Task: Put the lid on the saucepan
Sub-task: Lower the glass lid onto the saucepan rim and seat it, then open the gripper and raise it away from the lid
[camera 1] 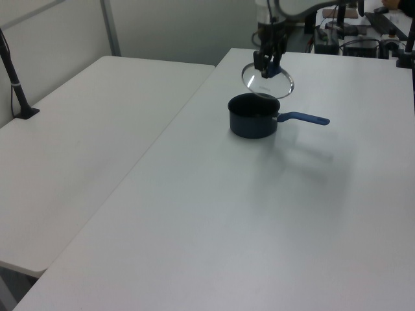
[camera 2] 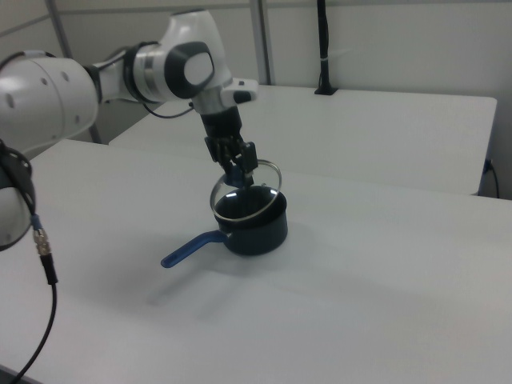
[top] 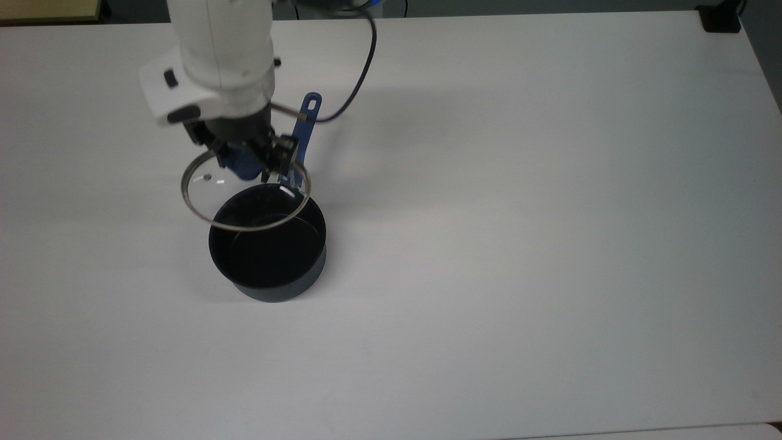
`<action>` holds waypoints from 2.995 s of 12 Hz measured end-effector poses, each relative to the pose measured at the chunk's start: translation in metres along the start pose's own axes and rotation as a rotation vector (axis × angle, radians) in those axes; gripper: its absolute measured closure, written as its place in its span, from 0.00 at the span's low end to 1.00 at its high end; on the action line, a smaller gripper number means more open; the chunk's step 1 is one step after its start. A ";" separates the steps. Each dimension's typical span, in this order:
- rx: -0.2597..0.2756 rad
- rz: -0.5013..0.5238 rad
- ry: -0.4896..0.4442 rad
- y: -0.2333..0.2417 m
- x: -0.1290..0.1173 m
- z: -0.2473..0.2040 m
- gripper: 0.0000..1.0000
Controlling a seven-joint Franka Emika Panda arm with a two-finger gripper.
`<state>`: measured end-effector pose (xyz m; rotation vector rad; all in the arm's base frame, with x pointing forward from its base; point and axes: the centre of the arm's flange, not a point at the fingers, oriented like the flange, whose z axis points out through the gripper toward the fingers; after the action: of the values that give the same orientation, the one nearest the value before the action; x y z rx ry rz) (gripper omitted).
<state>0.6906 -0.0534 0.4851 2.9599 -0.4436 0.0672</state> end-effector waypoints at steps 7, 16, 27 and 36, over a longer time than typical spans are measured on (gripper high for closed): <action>-0.015 0.111 -0.019 -0.035 0.015 0.050 0.41; -0.018 0.127 -0.015 -0.035 0.017 0.041 0.41; -0.005 0.155 -0.003 -0.038 0.033 0.056 0.41; -0.009 0.152 -0.019 -0.041 0.033 0.070 0.00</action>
<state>0.7361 -0.0350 0.4121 2.9151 -0.6686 0.0534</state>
